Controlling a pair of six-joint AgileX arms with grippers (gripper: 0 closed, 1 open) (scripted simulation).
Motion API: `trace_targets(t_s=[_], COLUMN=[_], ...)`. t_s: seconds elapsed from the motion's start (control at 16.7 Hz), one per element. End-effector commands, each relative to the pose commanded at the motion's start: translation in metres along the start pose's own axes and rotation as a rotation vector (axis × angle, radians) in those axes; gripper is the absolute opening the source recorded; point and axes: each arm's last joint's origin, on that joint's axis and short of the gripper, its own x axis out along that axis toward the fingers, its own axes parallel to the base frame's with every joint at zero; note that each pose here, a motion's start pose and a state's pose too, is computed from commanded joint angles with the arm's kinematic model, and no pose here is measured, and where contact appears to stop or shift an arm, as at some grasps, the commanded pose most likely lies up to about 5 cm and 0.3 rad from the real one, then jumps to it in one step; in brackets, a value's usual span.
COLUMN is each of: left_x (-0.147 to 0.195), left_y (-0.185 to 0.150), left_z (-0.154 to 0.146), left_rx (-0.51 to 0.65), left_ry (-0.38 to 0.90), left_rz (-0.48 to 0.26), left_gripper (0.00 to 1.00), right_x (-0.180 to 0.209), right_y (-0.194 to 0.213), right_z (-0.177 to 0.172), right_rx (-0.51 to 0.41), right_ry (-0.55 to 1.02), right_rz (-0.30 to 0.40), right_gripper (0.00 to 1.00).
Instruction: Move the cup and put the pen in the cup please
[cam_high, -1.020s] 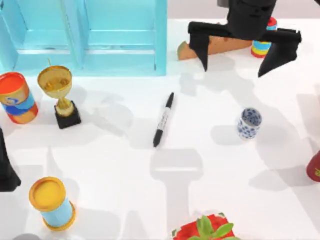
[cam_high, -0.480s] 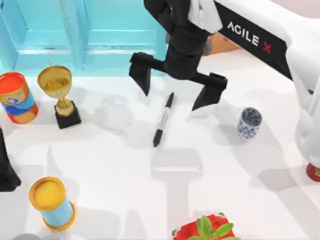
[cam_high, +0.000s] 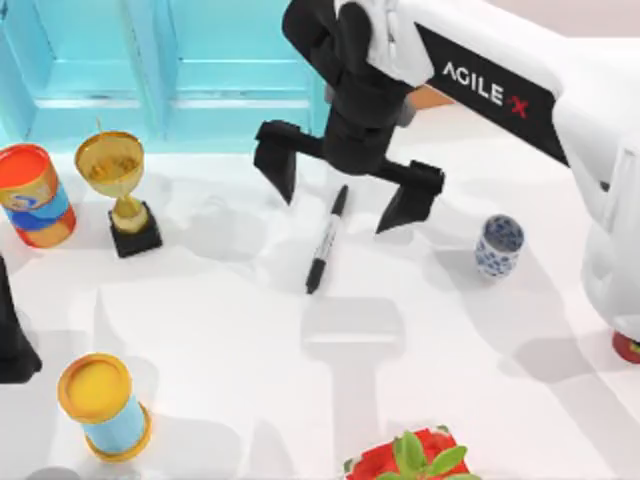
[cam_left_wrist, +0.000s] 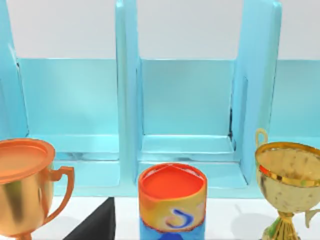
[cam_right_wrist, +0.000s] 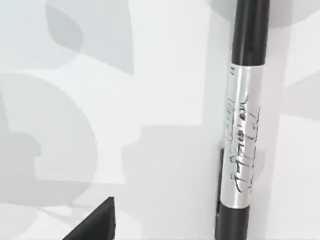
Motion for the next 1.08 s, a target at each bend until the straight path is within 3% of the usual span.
trace_targets(t_s=[0.36, 0.6, 1.08], left_x=[0.0, 0.0, 0.0], left_y=[0.0, 0.0, 0.0], left_z=[0.0, 0.0, 0.0], left_rx=[0.0, 0.0, 0.0], left_ry=[0.0, 0.0, 0.0], left_rz=[0.0, 0.0, 0.0], left_gripper=[1.0, 1.0, 1.0], right_x=[0.072, 0.076, 0.076], right_y=[0.0, 0.0, 0.0], right_z=[-0.001, -0.002, -0.002], right_rx=[0.0, 0.0, 0.0], right_ry=[-0.004, -0.002, -0.002], right_rz=[0.005, 0.003, 0.003], right_gripper=[1.0, 1.0, 0.4])
